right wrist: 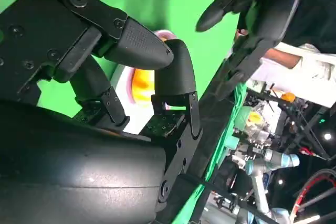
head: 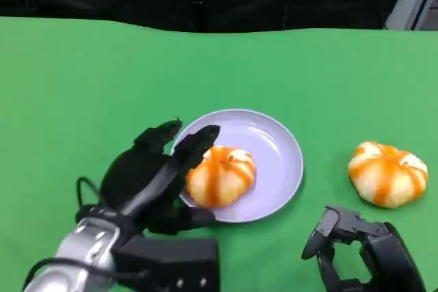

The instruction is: Grasp the bread from the table and place it into the plate.

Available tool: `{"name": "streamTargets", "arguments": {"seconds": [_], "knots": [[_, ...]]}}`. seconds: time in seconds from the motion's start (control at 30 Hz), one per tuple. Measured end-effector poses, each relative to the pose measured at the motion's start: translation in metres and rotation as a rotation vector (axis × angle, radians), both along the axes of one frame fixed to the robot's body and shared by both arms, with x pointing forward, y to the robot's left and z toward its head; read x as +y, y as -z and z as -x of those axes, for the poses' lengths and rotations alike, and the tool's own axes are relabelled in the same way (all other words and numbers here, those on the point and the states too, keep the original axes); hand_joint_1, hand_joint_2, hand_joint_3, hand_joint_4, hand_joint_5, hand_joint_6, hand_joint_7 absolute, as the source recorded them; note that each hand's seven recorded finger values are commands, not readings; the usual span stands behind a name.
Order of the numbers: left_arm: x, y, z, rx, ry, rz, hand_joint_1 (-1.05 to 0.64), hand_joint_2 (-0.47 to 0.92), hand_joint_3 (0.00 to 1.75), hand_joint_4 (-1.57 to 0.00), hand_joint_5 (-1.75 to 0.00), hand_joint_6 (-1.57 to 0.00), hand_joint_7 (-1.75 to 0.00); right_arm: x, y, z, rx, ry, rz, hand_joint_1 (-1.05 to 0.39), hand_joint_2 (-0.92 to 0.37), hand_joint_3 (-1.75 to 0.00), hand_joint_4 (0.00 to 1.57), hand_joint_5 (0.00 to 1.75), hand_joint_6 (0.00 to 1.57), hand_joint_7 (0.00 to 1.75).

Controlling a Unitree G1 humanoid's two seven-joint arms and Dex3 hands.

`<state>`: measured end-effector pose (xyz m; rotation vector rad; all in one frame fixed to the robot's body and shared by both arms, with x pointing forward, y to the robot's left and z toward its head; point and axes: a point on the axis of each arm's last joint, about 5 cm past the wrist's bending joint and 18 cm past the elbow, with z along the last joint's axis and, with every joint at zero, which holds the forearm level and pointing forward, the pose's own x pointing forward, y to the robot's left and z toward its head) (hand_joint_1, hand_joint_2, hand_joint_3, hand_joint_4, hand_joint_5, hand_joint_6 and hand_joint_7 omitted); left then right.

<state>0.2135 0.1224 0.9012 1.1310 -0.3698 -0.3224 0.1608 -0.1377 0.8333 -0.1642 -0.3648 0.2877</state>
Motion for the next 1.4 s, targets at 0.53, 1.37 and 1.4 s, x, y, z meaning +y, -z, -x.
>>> {"name": "streamTargets", "arguments": {"seconds": [0.53,1.37,1.4], "knots": [[0.036,0.013,0.043,-0.168,-0.062,0.189,-0.47,0.92,0.23,-0.52,-0.63,-0.63,-0.12,0.0,-0.0002,0.0,-0.001,0.0,-0.001,-0.55,-0.31,-1.5,0.89,1.75,0.83,1.5],[0.046,0.058,0.076,-0.284,-0.159,0.647,0.03,0.3,1.42,-0.84,-1.57,-0.89,-1.21,0.0,-0.0002,0.0,-0.001,-0.002,-0.001,-0.54,-0.32,-1.47,0.88,1.75,0.82,1.5],[0.046,0.059,0.076,-0.282,-0.17,0.662,0.03,0.31,1.41,-0.84,-1.58,-0.89,-1.22,0.0,-0.0002,0.0,0.0,-0.003,0.0,-0.54,-0.32,-1.47,0.88,1.75,0.82,1.5]]}}
